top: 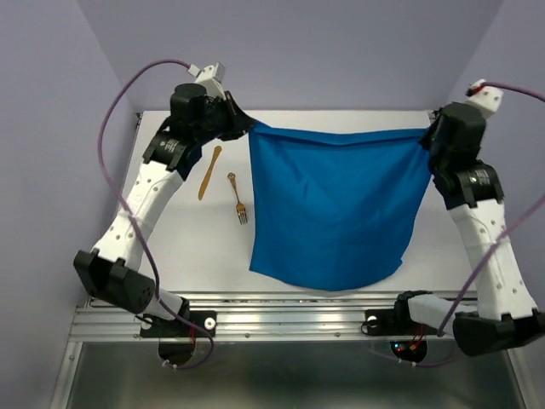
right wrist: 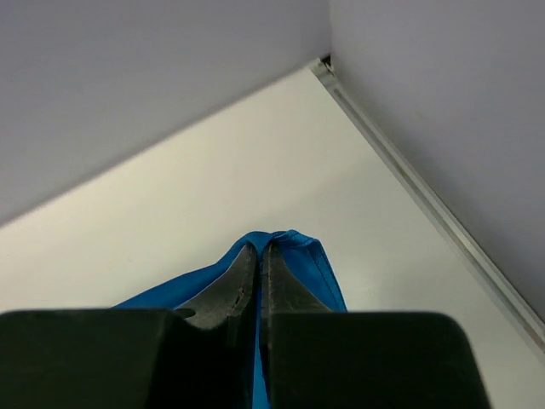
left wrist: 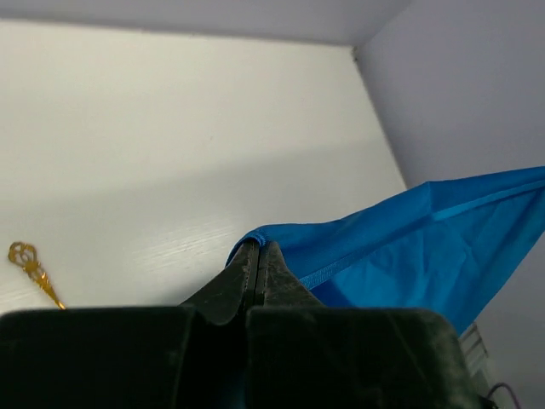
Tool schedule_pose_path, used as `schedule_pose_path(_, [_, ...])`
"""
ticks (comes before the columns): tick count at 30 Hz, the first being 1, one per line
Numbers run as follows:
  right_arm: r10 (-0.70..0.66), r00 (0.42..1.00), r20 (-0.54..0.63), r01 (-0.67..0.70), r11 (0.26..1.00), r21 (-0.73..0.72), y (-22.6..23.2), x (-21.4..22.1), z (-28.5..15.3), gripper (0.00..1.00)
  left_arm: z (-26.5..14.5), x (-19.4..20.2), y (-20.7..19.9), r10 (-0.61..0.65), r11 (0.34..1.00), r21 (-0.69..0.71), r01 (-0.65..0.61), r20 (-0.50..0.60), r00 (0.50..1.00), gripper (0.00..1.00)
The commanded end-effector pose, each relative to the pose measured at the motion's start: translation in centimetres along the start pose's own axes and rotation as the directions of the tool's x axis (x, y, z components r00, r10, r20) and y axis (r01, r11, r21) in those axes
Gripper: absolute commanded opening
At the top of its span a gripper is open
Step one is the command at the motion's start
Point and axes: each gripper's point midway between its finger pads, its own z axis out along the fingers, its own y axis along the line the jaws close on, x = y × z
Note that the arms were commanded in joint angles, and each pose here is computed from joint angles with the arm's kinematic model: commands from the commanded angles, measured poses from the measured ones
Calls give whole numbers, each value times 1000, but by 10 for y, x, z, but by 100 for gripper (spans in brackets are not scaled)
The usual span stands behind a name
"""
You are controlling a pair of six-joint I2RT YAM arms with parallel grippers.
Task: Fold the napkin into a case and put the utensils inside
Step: Flatten out the crumpled napkin at the center of the board.
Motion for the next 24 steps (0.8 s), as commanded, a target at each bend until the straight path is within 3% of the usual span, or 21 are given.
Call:
schedule_pose_path(1, [-94, 995, -28, 96, 990, 100, 2, 41, 55, 1, 45, 21, 45, -1, 997, -76, -1, -30, 1000, 0])
schedule_pose_path(6, [-172, 972, -161, 190, 976, 105, 17, 125, 116, 1, 110, 73, 118, -60, 980, -199, 28, -160, 985, 0])
schedule_pose_path(12, [-201, 940, -276, 230, 970, 75, 36, 205, 192, 1, 166, 100, 174, -105, 965, -260, 40, -243, 964, 0])
schedule_pose_path(18, [-181, 944, -275, 200, 979, 44, 61, 222, 255, 1, 208, 97, 213, -145, 957, -282, 70, -253, 957, 0])
schedule_pose_path(19, [-191, 936, -296, 212, 976, 41, 63, 238, 266, 1, 211, 92, 221, -153, 955, -287, 79, -244, 958, 0])
schedule_pose_path(24, [-139, 955, -264, 149, 989, 16, 77, 226, 300, 1, 234, 53, 223, -147, 967, -232, 106, -167, 975, 0])
